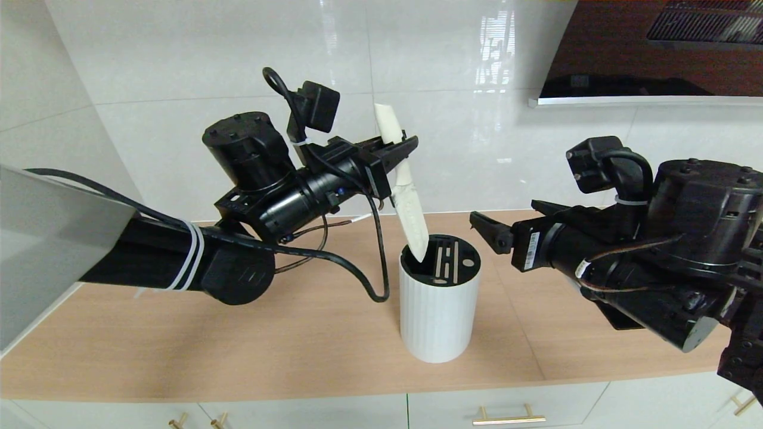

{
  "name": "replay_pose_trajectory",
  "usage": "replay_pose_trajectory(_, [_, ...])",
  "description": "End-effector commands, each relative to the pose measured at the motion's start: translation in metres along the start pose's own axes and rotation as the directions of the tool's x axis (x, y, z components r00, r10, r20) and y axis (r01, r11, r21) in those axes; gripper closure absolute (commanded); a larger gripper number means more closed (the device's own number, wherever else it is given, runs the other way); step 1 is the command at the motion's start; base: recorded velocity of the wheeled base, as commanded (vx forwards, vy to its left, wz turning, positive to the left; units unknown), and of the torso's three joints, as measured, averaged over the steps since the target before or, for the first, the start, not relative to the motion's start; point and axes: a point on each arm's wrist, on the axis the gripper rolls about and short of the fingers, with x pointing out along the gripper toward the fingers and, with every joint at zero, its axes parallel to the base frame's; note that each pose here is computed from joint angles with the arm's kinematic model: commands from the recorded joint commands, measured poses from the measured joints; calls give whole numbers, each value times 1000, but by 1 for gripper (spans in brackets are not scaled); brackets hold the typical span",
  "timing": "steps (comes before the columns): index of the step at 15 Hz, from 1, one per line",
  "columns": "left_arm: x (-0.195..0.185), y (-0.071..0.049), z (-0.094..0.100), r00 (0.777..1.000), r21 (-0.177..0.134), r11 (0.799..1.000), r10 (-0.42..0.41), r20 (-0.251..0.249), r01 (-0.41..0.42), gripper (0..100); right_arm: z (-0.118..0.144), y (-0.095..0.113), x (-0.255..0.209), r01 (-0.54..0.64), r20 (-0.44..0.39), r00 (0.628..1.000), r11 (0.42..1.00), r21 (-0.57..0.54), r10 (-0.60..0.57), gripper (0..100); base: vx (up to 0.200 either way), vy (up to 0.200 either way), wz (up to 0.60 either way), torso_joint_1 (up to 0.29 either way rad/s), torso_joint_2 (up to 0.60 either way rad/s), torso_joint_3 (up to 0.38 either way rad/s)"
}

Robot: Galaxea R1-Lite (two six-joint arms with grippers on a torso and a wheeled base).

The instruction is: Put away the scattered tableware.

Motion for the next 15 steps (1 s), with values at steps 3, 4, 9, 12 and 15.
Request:
replay_pose_trajectory(3, [6, -2, -19, 999, -18, 1000, -10, -37, 10, 100, -2, 1, 1, -1, -8, 1000, 1000, -3, 1, 0, 0, 0, 0, 0, 0, 0])
replay_pose_trajectory(4, [6, -1, -23, 999, -21, 1000, -10, -44, 9, 100, -2, 1, 1, -1, -8, 1000, 1000, -3, 1, 0, 0, 0, 0, 0, 0, 0])
replay_pose_trajectory(9, [7, 0, -30, 998, -15, 1000, -8, -60, 7, 100, -5, 2, 2, -3, -17, 1000, 1000, -6, 3, 0, 0, 0, 0, 0, 0, 0])
replay_pose_trajectory(12, [8, -1, -39, 996, -21, 1000, -11, -93, 9, 100, -7, 2, 3, -3, -24, 1000, 1000, -8, 3, 0, 0, 0, 0, 0, 0, 0])
replay_pose_trajectory(15, [9, 0, -48, 994, -30, 1000, -11, -111, 8, 100, -8, 2, 3, -3, -27, 1000, 1000, -9, 3, 0, 0, 0, 0, 0, 0, 0])
